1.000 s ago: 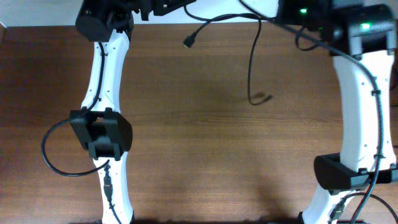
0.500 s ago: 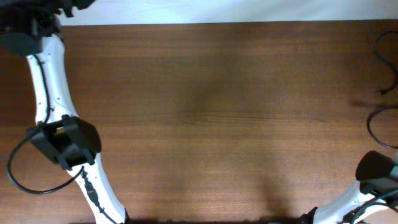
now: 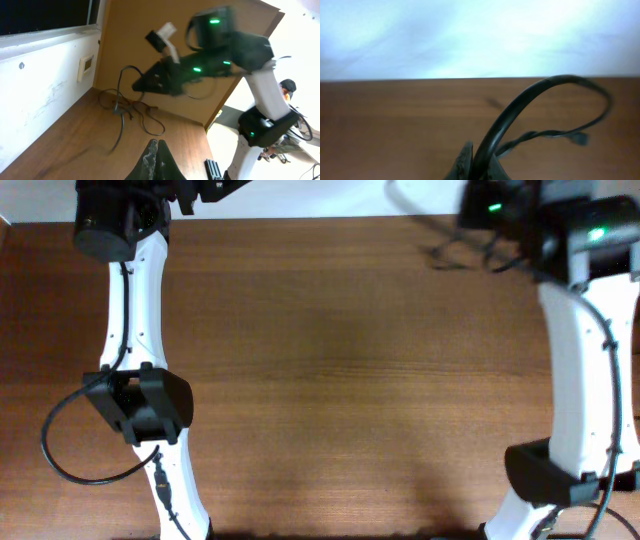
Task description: Untangle cables
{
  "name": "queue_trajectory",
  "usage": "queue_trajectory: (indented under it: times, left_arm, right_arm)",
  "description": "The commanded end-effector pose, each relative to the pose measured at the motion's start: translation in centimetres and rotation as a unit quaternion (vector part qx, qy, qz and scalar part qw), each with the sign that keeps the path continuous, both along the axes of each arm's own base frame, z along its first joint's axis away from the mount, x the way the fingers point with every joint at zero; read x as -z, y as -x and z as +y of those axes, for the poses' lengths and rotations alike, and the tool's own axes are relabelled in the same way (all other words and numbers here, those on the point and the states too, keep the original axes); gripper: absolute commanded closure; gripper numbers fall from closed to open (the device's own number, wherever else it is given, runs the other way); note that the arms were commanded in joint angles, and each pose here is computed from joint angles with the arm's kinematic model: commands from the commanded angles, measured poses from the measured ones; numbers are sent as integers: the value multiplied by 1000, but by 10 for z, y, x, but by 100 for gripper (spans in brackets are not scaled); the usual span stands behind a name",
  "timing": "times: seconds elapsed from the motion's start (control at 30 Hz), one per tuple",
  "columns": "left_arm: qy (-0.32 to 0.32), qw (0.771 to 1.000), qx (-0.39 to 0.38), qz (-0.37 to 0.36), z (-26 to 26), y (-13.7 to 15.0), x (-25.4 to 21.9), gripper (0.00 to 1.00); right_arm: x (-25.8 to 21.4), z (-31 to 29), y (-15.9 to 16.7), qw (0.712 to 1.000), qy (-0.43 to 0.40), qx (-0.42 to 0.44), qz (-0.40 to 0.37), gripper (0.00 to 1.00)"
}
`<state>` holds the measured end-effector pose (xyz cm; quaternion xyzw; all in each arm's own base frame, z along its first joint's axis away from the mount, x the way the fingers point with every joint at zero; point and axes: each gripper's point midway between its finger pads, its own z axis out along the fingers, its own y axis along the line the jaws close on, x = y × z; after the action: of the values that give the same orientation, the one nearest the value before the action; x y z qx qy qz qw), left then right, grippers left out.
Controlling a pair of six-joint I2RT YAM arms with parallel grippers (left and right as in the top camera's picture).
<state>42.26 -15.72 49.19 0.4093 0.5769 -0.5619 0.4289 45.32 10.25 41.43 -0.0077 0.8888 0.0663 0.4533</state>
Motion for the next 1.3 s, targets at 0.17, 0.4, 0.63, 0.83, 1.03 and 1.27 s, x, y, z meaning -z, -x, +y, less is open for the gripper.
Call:
queue_trajectory:
  times: [0.17, 0.4, 0.63, 0.83, 1.03, 1.27]
  left_arm:
    - [-1, 999, 39, -3, -34, -6, 24, 100]
    - [-3, 991, 128, 29, -116, -11, 87, 98]
    - [4, 983, 182, -32, -164, 17, 95, 97]
    - [29, 963, 224, -149, -199, 47, 96, 92]
    - [39, 953, 240, -183, -214, 57, 97, 76]
    - [38, 953, 235, -187, -212, 50, 97, 56]
  right_arm:
    - [-62, 15, 42, 996, 13, -31, -85, 96]
    - [-68, 3, 46, 996, 16, -16, -91, 96]
    - [-65, 3, 47, 996, 17, -16, -85, 96]
    - [-59, 2, 50, 997, 21, -17, -73, 96]
    - [-57, 1, 51, 997, 23, -17, -67, 96]
    - [-55, 1, 52, 998, 24, -17, -62, 96]
